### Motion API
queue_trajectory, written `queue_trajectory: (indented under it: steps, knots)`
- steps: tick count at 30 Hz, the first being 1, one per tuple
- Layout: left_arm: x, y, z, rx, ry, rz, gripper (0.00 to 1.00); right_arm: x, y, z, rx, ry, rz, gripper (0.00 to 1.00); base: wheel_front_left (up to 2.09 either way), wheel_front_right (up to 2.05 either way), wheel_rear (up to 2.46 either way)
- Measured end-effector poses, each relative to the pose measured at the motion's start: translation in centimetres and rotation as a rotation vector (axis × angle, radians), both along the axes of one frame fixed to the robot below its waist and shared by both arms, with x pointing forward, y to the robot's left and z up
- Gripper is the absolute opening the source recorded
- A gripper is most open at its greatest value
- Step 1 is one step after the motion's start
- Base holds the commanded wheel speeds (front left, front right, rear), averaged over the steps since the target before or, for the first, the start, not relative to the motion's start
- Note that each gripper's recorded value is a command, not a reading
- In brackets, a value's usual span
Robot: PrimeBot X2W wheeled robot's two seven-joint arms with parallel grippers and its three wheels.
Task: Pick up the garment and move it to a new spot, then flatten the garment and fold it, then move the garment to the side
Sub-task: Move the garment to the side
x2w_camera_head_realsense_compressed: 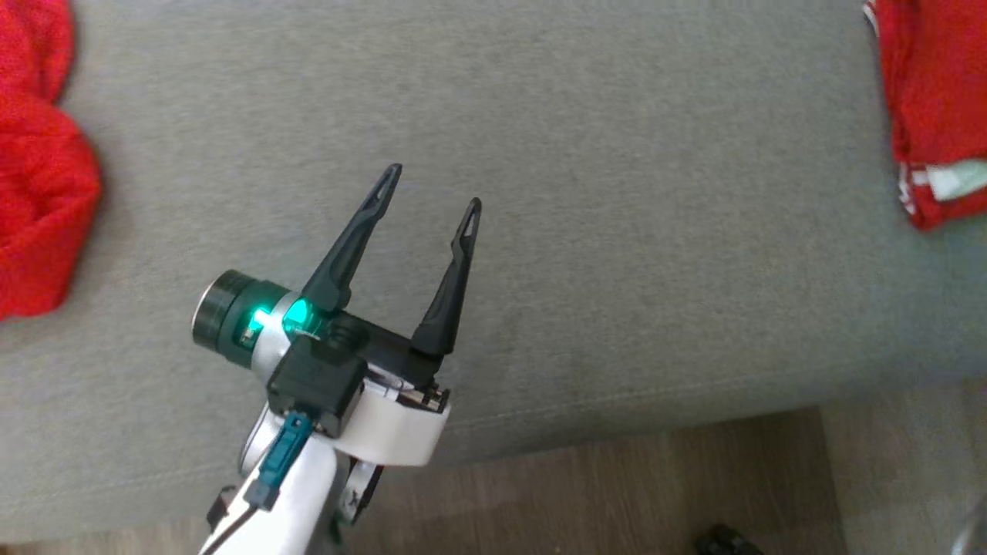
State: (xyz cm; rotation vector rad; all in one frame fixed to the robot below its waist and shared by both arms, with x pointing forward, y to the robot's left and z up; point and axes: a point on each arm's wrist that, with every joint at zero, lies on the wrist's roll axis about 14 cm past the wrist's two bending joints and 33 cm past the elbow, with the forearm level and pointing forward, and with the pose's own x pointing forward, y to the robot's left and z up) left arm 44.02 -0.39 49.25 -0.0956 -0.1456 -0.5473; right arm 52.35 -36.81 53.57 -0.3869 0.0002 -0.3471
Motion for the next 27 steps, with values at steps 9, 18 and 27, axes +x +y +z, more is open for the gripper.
queue_trajectory:
  steps: [9,18,27]
  knots:
    - [-1.7,5.4,0.4,0.006,0.063,0.204,1.00,-1.3,12.9,-4.5,0.259,-0.015,0.300,1.00,0.00,0.00,0.00]
    - [-5.1,12.9,0.6,-0.063,0.134,0.441,1.00,-6.1,20.9,-4.0,0.413,-0.048,0.496,1.00,0.00,0.00,0.00]
    - [-9.5,15.6,2.0,-0.070,0.094,0.483,1.00,-11.8,21.5,-1.9,0.411,-0.095,0.516,1.00,0.00,0.00,0.00]
